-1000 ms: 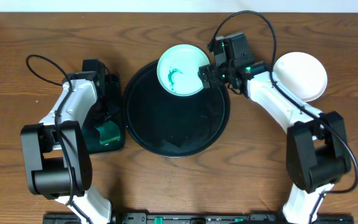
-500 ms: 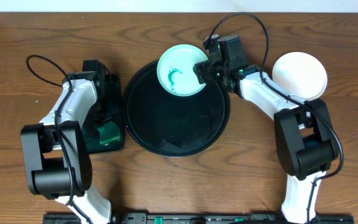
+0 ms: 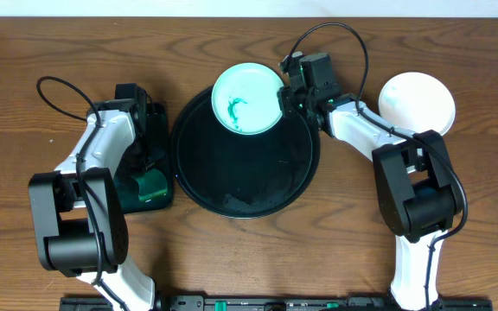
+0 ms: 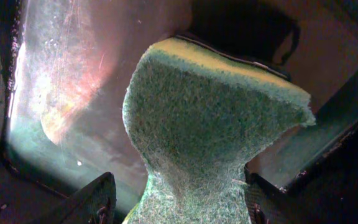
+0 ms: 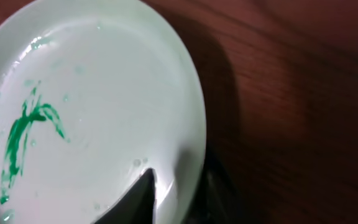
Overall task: Clean dirty plates on tray and stack at the side
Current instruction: 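Drag the last plate to the tray center with the right gripper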
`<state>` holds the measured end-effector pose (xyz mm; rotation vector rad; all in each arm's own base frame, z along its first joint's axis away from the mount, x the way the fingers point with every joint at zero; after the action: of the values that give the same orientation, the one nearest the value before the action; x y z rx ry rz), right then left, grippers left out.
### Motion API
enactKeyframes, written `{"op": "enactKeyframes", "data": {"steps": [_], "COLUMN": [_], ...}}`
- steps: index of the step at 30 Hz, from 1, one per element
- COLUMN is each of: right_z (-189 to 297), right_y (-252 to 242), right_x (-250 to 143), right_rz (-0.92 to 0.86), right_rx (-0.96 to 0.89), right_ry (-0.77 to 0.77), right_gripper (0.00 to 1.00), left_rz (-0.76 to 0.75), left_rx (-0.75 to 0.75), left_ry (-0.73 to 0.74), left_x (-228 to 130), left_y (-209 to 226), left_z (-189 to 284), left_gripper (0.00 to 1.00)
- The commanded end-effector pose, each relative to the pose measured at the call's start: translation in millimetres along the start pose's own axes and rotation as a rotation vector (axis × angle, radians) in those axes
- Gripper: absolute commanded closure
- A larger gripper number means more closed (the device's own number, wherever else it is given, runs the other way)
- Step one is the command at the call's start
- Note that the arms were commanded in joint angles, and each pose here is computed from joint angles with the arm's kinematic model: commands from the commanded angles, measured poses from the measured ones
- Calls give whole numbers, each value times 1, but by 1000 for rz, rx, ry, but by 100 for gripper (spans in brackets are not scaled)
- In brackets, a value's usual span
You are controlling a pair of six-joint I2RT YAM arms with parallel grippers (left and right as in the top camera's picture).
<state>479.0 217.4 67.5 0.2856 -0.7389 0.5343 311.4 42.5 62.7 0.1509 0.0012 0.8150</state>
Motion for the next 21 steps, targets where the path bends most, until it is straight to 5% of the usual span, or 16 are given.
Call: {"op": "enactKeyframes", "data": {"steps": [1,4,17,18,19,21], "right_z": [-1,-2,14,18,24,33], "right_y": [10,13,19,21,25,32], "right_x": [-2,-5,0,4,9,17], "right_rz": [10,4,-16,-12,-7,4], "right_rx": [15,20,25,26,30,39], "right_ry": [16,32,51,46,39,21], "right_gripper": [78,99,99,94,69,37], "left_rz": [2,2,2,2,2,3], "left_rx": [15,20,19,19,16,14], "left_ry": [14,19,18,17,15,12], "left_x": [-3,-4,-4,-4,-3,-2], "left_y": [4,5,5,5,5,4], "left_z": [-2,-2,-2,-2,-2,-2], "left_gripper": [33,33,33,33,33,33]}}
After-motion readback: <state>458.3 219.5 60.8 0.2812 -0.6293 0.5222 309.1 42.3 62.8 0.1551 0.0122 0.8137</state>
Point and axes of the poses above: each gripper's point midway between its finger pads, its own z axis back along the fingers, its own y axis along the line the jaws close on, x = y × z, the point moved 4 cm from there along z, back along the fingers, and after that the axes turned 10 degrees about z, right-handed, at the moved point
